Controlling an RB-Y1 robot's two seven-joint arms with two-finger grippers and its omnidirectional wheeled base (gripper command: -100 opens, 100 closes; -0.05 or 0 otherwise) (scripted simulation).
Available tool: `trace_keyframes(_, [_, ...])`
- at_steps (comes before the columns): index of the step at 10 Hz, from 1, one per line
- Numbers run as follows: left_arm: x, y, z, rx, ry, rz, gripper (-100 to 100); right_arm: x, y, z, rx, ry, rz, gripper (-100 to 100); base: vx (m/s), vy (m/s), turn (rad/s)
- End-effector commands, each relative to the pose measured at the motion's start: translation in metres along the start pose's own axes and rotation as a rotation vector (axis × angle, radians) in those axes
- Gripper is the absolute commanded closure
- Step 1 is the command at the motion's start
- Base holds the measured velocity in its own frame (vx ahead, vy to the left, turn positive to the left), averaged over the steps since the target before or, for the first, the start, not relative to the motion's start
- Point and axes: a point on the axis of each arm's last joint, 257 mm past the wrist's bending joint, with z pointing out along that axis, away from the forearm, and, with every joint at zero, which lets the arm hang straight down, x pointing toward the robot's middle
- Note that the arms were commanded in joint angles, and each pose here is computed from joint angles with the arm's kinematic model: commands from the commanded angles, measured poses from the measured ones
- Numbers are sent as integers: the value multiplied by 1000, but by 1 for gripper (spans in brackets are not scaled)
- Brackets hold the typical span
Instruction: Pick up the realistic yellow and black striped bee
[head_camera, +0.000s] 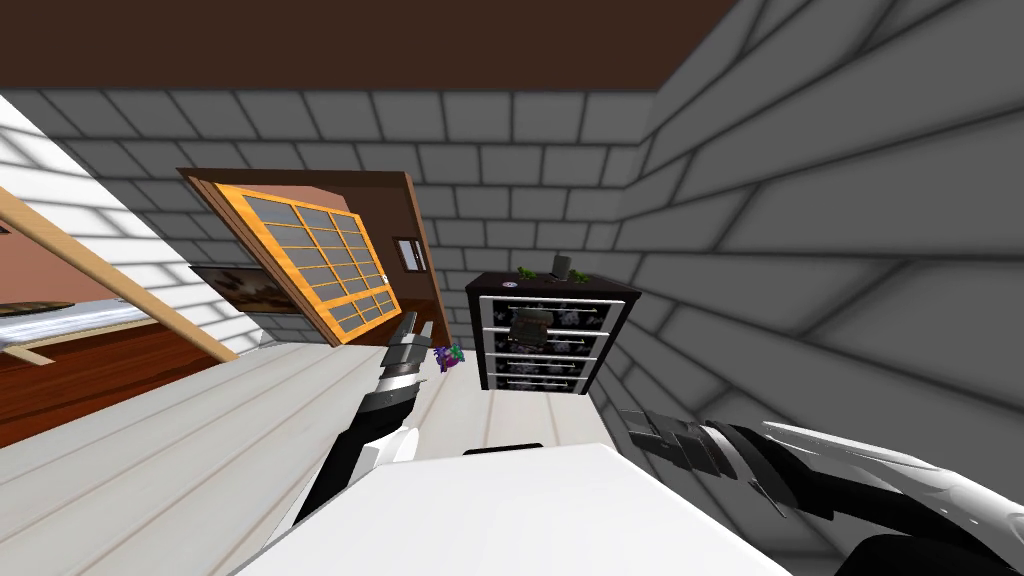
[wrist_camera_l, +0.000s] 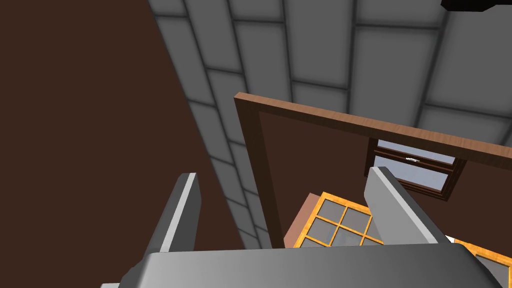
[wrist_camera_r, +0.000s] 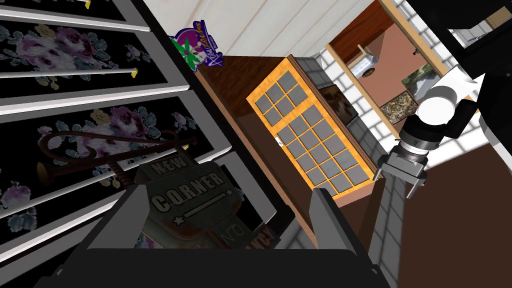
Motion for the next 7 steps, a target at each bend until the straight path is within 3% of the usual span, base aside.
trace_keyframes(1, [0, 0, 0, 0, 0, 0, 0, -2, -5, -10, 15, 45, -18, -100, 0, 0, 0])
trace_keyframes(2, [0, 0, 0, 0, 0, 0, 0, -3, -6, -12, 16, 54, -22, -100, 0, 0, 0])
trace_keyframes(3, [0, 0, 0, 0, 0, 0, 0, -4, -15, -28, 41, 95, -33, -100, -6, 4, 114])
trace_keyframes(7, [0, 0, 0, 0, 0, 0, 0, -15, -32, -58, 94, 194, -73, -100, -4, -1, 56])
